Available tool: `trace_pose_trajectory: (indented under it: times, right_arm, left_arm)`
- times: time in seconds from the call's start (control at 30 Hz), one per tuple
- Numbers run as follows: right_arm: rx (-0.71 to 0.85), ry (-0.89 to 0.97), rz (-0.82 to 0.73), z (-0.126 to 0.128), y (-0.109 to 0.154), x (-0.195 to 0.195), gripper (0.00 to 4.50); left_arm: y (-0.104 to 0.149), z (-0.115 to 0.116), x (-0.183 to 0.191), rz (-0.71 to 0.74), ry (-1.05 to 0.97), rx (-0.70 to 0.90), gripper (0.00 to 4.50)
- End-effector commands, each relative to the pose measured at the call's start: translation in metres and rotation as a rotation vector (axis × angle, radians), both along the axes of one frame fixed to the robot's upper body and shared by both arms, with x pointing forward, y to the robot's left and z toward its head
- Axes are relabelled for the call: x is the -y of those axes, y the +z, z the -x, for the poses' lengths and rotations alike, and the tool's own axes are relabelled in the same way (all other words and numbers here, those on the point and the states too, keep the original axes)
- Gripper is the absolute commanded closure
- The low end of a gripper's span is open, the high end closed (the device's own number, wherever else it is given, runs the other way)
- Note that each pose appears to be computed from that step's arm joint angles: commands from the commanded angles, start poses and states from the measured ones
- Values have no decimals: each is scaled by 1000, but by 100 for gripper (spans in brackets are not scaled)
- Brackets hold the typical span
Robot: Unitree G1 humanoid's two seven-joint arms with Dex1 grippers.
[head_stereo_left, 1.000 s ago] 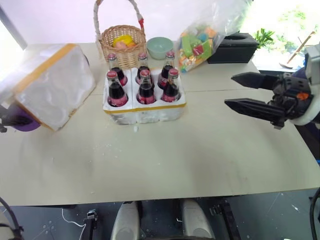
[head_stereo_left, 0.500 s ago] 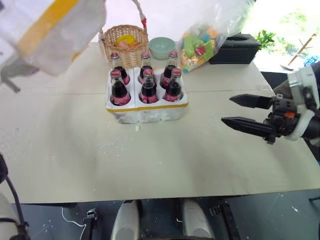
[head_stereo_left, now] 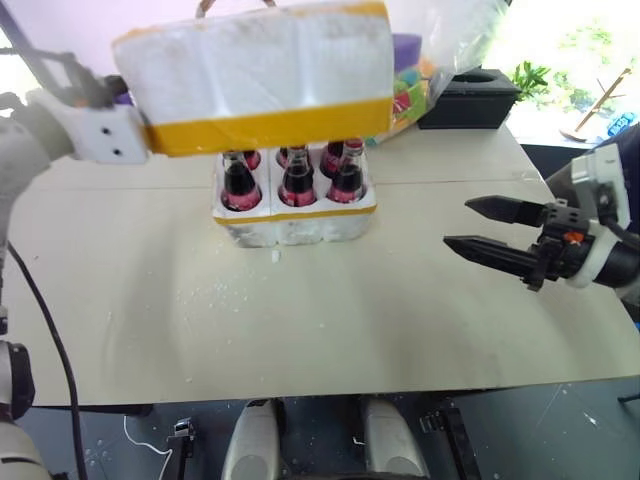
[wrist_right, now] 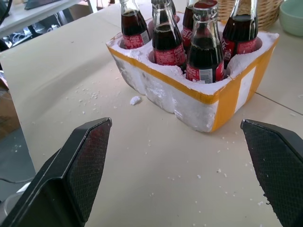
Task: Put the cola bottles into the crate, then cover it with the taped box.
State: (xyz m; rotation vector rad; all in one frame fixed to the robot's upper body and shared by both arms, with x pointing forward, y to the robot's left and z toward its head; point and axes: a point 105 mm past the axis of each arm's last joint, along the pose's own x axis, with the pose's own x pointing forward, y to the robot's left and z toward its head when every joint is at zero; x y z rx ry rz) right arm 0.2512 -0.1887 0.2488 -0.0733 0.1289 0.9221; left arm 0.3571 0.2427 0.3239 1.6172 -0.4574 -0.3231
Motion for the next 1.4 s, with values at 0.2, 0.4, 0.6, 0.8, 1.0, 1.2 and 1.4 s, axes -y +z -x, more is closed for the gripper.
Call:
trace_pose_trajectory:
  times: [0.2, 0.4, 0.6, 0.8, 1.0, 1.2, 1.4]
  right_arm:
    - [66, 6, -53, -1, 15, -6, 0]
    - [70, -7, -60, -1, 15, -6, 0]
    - [77, -20, -69, -4, 14, -6, 0]
    - [80, -26, -76, -4, 13, -7, 0]
    - [77, -16, -66, -3, 9, -8, 0]
    - [77, -18, -59, -4, 10, -6, 0]
    - [67, -14, -40, -3, 6, -6, 0]
  left_arm:
    - [-41, -12, 28, -261, 6, 107, 417]
    - [-42, -13, 32, -204, 19, 99, 417]
    - [-17, -14, 31, -156, 55, 141, 417]
    - [-17, -7, 21, -215, 72, 155, 417]
    - [-55, -11, 14, -260, 63, 68, 314]
    - [-69, -11, 14, -264, 35, 38, 34]
    - [-88, 10, -8, -132, 21, -81, 34]
